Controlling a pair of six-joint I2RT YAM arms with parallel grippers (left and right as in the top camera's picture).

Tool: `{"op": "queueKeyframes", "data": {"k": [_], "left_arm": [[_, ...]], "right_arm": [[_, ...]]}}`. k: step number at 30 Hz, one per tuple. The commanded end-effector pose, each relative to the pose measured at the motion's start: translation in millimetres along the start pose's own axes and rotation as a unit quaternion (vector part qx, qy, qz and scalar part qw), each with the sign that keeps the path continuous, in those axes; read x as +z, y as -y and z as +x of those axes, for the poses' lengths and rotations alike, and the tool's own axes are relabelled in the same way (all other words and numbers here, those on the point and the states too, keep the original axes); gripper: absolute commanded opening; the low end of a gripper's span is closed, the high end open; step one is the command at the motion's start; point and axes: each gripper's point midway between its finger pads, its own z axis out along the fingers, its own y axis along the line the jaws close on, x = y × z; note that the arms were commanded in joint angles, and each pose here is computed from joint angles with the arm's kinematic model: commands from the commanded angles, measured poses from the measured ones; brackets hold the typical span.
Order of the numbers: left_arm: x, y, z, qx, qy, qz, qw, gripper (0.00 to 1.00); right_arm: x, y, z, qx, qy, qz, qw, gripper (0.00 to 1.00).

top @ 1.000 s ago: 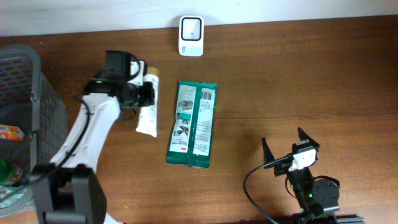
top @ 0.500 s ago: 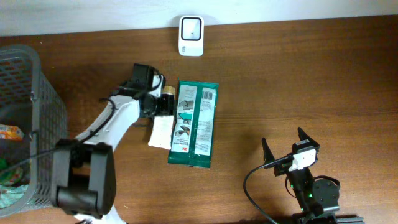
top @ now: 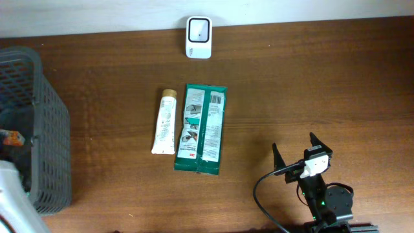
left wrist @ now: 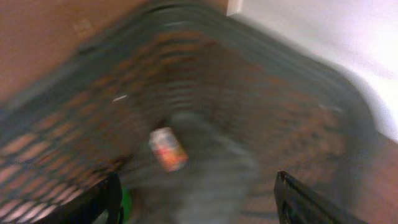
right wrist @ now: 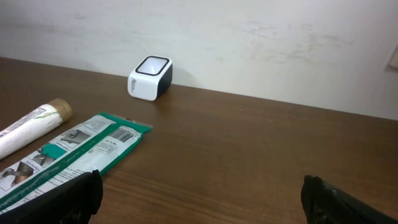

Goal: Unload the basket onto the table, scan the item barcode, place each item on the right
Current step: 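Place the white tube on the table left of the packet, then grasp the orange Kleenex tissue pack in the basket with left gripper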

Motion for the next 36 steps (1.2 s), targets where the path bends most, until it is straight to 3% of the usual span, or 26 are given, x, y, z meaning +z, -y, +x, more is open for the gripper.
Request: {"op": "queueKeyframes", "data": {"k": [1, 4, 7, 11, 18, 23, 24, 26, 28, 30, 31, 32, 36], "left_arm": [[46, -49, 20, -0.023, -0.057, -0.062, 0.996, 0.70], [115, -61, 70, -0.022, -0.154, -0.081, 0.985, 0.63], [158, -61, 100, -0.017, -0.193, -0.084, 0.977, 0.62], [200, -62, 138, -0.012, -0.235, -0.088, 0.968, 0.54], [250, -49, 161, -0.020, -0.232, -0.054, 0.971, 0.57], [256, -29, 157, -0.007, -0.216, -0.040, 0.975, 0.57], [256, -27, 156, -0.005, -0.215, -0.038, 0.976, 0.50], [255, -28, 159, -0.004, -0.221, -0.041, 0.974, 0.24], [255, -28, 165, -0.003, -0.231, -0.042, 0.972, 0.15], [260, -27, 169, -0.004, -0.231, -0.037, 0.972, 0.34], [262, -18, 168, -0.006, -0.228, -0.011, 0.973, 0.46], [264, -3, 164, 0.025, -0.221, 0.037, 0.974, 0.51], [271, 2, 174, 0.084, -0.225, 0.069, 0.968, 0.53]], "right_arm": [[0, -1, 2, -0.001, -0.001, -0.004, 1.000, 0.98], [0, -1, 2, -0.001, -0.001, -0.004, 1.000, 0.98], [0, -1, 2, -0.001, -0.001, -0.004, 1.000, 0.99], [0, -1, 2, -0.001, -0.001, -0.004, 1.000, 0.98], [0, -1, 2, -0.001, -0.001, -0.004, 1.000, 0.98], [0, -1, 2, -0.001, -0.001, -0.004, 1.000, 0.99], [0, -1, 2, -0.001, -0.001, -0.004, 1.000, 0.98], [0, -1, 2, -0.001, -0.001, -0.004, 1.000, 0.98], [0, -1, 2, -0.001, -0.001, -0.004, 1.000, 0.98], [0, -1, 2, -0.001, -0.001, -0.004, 1.000, 0.99], [0, -1, 2, -0.001, -0.001, -0.004, 1.000, 0.98], [0, -1, 2, -0.001, -0.001, -0.004, 1.000, 0.99], [0, -1, 2, -0.001, -0.001, -0.004, 1.000, 0.99]]}}
